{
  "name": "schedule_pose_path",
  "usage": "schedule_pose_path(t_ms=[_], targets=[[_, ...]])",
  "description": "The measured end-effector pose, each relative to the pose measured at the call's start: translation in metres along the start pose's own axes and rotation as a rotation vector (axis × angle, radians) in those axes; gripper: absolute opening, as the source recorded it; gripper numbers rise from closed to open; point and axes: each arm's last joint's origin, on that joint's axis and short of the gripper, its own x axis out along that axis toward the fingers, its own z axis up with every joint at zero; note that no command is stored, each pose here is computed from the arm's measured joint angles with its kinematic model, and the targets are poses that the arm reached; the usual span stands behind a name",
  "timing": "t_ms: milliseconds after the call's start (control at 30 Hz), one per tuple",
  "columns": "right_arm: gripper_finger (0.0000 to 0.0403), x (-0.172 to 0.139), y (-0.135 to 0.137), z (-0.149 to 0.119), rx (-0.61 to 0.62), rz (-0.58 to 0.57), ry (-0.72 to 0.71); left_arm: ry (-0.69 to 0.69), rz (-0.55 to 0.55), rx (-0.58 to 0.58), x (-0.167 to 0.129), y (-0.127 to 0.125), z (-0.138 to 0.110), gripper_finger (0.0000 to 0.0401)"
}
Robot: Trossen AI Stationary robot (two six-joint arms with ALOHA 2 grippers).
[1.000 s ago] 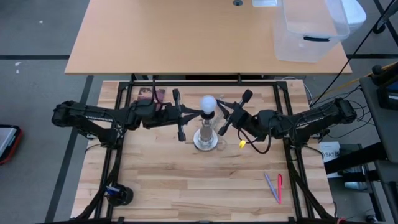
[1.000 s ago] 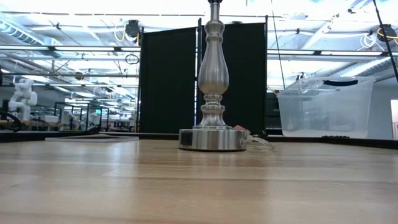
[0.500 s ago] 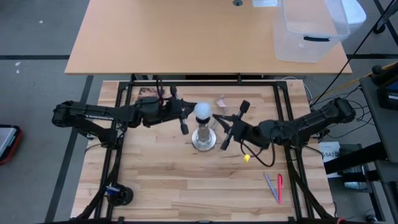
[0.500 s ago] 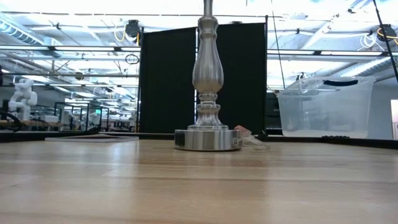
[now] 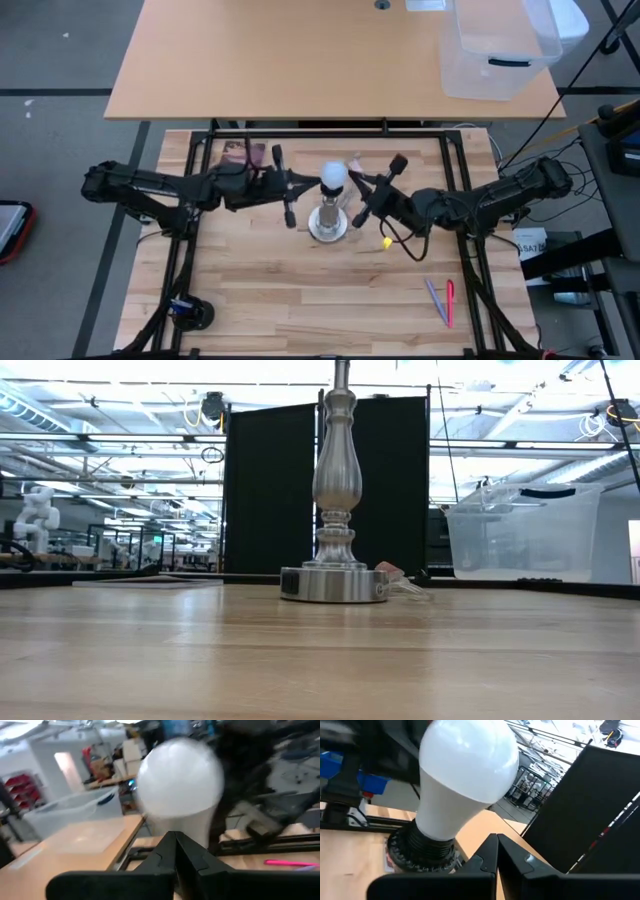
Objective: Screw lightbulb
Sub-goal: Insert the lightbulb into the lamp
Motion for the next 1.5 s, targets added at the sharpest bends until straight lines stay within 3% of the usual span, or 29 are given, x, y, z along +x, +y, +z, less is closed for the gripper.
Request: schedule_pose_path(t_ms=[200,633,1500], targets=[[0.0000,0.014,-0.014,-0.001,0.017,-0.068,-0.013,-0.069,-0.042,0.050,-0.005,-0.013,0.009,0.0002],[0.0000,0.036,-0.037,0.009,0.110,0.044,-0.136,-0.082,-0.004,0.064,-0.003,-0.005,0.010,0.0002],[0.0000,0.023,-0.022,0.010,0.108,0.122,-0.084,-0.020,0.049,0.073,0.001,0.009,0.001,0.0002]])
